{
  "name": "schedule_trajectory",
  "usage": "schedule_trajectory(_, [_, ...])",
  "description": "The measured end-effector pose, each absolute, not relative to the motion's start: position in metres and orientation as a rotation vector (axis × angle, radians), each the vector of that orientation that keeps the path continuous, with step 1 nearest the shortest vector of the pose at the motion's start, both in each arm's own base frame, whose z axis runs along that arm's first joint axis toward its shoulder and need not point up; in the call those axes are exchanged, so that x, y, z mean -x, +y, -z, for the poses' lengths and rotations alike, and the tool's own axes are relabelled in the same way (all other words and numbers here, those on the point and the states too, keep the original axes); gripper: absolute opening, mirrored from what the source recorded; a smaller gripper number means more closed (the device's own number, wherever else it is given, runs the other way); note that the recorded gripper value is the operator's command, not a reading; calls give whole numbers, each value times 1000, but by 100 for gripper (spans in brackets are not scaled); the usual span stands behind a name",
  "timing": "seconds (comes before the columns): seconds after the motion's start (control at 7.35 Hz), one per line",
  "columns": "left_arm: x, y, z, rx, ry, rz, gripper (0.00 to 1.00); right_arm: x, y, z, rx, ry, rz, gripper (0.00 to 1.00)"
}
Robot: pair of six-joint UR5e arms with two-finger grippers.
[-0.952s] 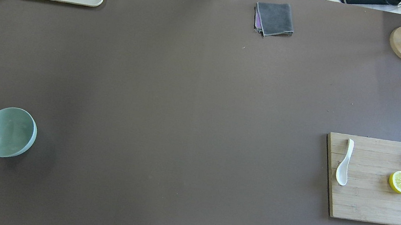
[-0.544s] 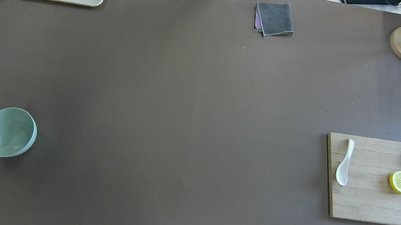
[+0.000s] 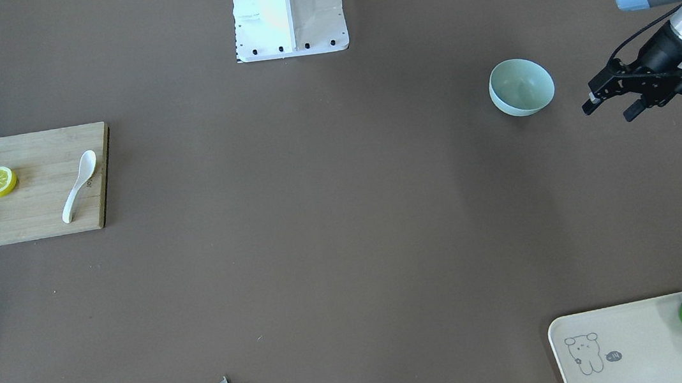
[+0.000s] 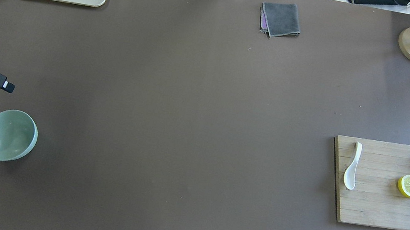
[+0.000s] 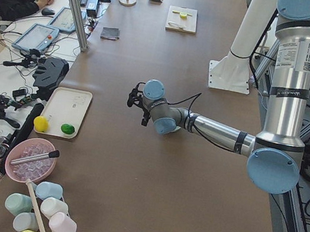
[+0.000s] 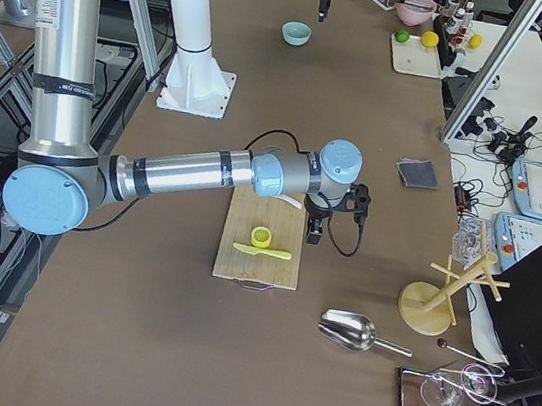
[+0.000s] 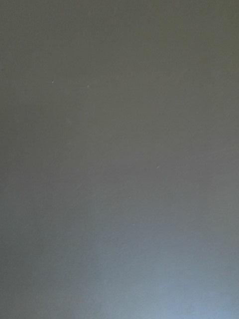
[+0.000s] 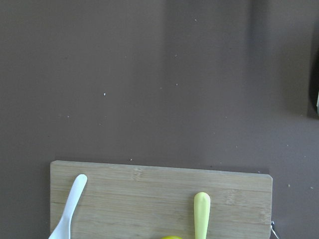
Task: Place spoon in bowl
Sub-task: 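Reach the left gripper down to the rim of the pale green bowl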
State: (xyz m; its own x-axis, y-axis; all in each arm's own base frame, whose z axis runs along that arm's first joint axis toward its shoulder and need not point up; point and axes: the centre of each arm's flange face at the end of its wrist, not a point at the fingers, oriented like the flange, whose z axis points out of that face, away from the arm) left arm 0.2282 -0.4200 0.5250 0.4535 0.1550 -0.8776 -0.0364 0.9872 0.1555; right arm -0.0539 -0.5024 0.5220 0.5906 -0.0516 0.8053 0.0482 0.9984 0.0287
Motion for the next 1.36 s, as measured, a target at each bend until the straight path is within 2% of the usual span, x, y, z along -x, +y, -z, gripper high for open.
schedule_trajectory(0.27, [-246, -393, -544, -58, 1077, -163, 97, 69, -513, -505, -4, -942, 60, 100])
schedule_trajectory(0.54, [-243, -376, -561, -28, 1061, -174, 74, 80, -522, -489, 17, -950, 8, 100])
schedule_trajectory(0.82, [-240, -366, -580, -33, 1079, -189, 59, 94, -525, -480, 38, -952, -11, 100])
schedule_trajectory(0.95, [-241, -364, -586, -41, 1091, -200, 46, 99, -525, -480, 43, -951, -8, 100])
schedule_trajectory(1.09, [-243, -362, -586, -42, 1104, -211, 28, 100, -525, -480, 45, -950, -7, 100])
schedule_trajectory(1.22, [-246, -362, -581, -35, 1126, -228, 0, 101, -525, -480, 46, -950, -6, 100])
schedule_trajectory(1.36, [-250, -363, -575, -19, 1145, -230, 0, 101, -525, -479, 45, -951, -6, 100])
